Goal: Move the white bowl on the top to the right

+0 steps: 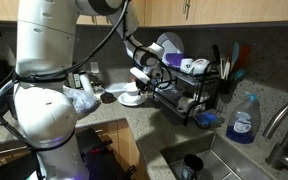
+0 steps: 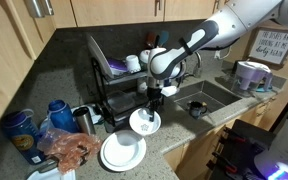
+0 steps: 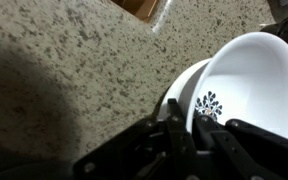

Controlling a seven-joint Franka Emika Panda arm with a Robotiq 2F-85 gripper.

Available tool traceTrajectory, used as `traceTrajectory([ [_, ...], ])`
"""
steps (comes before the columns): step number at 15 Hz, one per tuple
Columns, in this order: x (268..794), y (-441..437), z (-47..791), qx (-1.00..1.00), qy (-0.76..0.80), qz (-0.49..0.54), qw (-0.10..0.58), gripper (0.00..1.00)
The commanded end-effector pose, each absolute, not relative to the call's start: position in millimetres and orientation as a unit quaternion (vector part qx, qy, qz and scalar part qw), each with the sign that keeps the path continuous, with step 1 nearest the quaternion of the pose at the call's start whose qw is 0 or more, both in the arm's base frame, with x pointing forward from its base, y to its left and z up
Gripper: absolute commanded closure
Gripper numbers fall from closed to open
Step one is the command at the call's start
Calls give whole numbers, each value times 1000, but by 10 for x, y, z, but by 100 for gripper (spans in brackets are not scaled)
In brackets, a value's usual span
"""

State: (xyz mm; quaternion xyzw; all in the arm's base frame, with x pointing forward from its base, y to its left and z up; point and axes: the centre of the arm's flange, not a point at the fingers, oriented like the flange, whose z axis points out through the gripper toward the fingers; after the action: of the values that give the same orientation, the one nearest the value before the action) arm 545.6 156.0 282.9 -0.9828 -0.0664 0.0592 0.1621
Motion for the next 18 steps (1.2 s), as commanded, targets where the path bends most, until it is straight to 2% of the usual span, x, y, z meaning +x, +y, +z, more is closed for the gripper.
traceTrajectory([
  [1,4983,1126,2906,-985,-9,72,159,98],
  [13,4155,-247,2332,-967,163,78,178,98],
  [18,3952,-791,2068,-953,236,37,185,98],
])
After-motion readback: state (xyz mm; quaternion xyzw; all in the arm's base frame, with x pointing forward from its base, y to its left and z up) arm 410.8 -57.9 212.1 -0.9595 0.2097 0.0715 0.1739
